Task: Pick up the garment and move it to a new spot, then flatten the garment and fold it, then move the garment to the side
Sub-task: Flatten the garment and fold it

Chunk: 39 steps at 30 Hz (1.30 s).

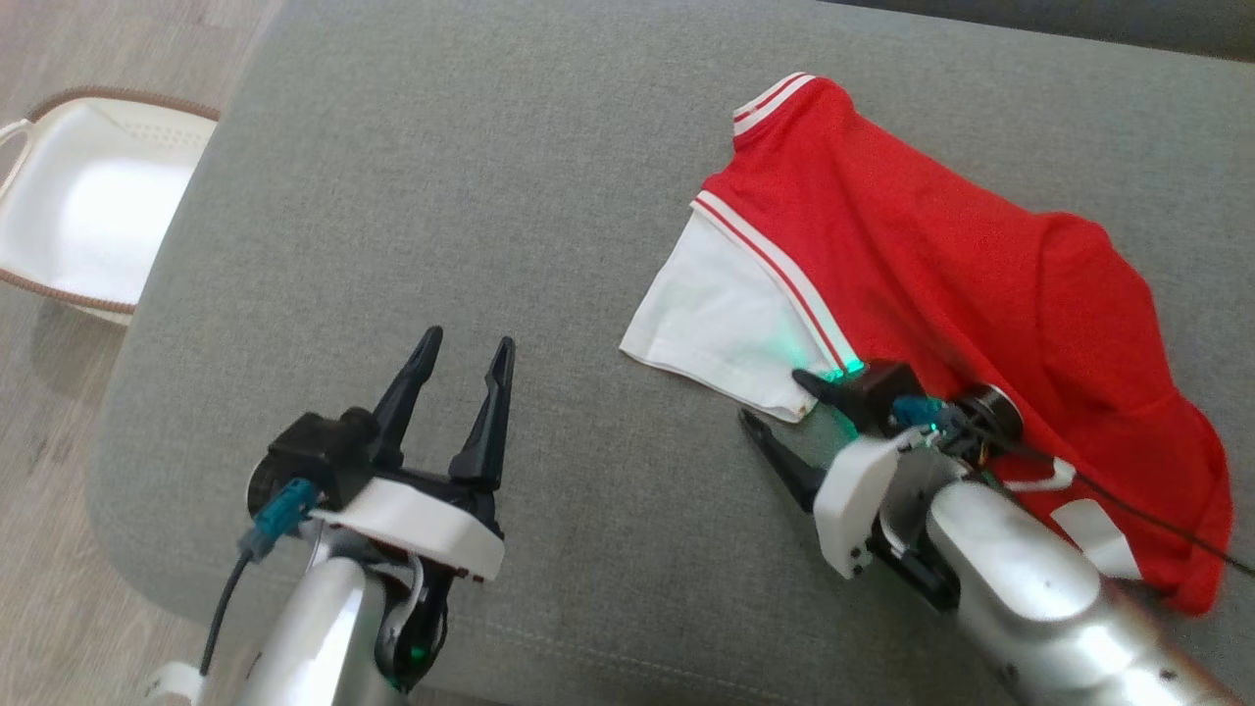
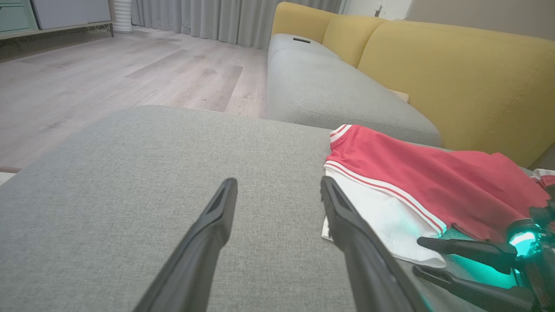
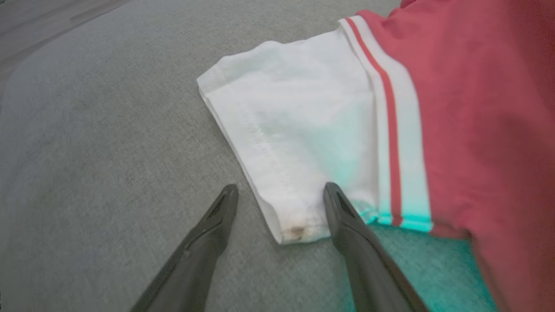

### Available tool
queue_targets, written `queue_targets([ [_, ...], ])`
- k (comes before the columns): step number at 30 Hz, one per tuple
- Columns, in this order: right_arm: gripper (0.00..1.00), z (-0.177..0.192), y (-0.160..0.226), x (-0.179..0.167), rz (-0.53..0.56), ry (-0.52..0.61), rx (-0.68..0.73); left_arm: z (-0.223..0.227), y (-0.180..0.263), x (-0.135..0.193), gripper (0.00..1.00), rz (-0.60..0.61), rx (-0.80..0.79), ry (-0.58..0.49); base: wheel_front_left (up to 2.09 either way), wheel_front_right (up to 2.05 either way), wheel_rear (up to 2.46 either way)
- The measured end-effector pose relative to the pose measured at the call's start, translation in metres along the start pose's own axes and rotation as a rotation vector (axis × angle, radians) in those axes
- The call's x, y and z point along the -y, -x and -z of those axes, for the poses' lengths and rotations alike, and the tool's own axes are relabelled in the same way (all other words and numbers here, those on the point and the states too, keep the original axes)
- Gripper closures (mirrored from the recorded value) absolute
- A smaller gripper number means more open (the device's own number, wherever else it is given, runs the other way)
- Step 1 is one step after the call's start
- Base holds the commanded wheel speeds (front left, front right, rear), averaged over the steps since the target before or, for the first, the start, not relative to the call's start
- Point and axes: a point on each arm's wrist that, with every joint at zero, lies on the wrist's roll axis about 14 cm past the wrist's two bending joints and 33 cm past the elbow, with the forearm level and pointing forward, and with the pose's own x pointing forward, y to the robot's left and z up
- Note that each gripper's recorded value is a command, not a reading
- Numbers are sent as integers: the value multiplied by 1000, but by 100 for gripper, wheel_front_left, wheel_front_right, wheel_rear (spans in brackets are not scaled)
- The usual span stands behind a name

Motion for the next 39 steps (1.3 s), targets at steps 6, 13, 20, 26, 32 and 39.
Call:
queue_targets([
  [6,100,-8,-12,7,-11,24,-23,-2,-3,-3,0,-10,5,-7,0,0,0],
  [13,100,-20,1,23,42,27,61,-4,-6,6,0,17,13,-3,0,0,0],
  [20,100,-98,31,86,181,85,277,-7,-11,21,0,63,23,3,0,0,0],
  [26,100,-151,58,162,327,149,332,1,-17,23,0,71,1,5,0,0,0],
  [32,100,-179,79,242,487,205,300,8,-25,19,0,63,-20,8,0,0,0],
  [39,0,-157,86,316,659,240,114,13,-27,4,0,22,-41,5,0,0,0],
])
